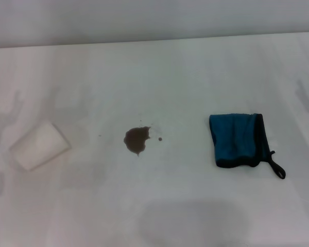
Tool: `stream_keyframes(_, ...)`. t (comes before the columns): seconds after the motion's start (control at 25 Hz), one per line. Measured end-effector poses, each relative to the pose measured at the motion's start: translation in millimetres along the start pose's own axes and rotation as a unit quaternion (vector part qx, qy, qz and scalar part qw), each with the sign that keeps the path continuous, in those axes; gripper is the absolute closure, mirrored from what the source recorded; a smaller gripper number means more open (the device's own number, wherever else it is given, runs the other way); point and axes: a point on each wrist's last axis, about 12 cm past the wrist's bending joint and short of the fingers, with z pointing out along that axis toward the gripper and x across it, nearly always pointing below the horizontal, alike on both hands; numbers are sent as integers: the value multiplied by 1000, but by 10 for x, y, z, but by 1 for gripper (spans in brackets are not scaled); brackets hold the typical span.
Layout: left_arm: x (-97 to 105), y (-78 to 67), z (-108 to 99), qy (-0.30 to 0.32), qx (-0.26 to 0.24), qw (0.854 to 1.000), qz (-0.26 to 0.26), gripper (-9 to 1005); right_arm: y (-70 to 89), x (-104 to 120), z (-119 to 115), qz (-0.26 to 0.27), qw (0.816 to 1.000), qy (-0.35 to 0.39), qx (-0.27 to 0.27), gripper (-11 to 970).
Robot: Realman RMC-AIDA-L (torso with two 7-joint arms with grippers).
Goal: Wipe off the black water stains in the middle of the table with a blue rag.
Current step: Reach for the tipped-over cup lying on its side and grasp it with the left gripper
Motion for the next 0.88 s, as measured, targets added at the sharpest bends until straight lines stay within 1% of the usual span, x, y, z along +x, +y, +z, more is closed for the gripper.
stream_keyframes(0.24, 15, -3, -43, 4, -4, 1000, -5, 110, 18, -4, 29, 0, 1000, -1, -4, 88)
stream_keyframes(0.64, -5, 18, -27, -3, -5, 1000, -1, 110, 14, -3, 17, 3, 1000, -1, -3, 89)
stream_keyframes(0.68, -7, 26, -29, -4, -6, 1000, -4, 111, 16, -1, 21, 3, 1000, 0, -4, 89)
stream_keyframes(0.76, -10, 39, -32, -6, -5, 1000, -26, 111, 21, 2, 32, 2, 1000, 2, -4, 89)
stream_keyframes(0.88, -7, 87, -9, -1, 7, 999, -49, 111, 30, 13, 39, 1, 1000, 6, -5, 89)
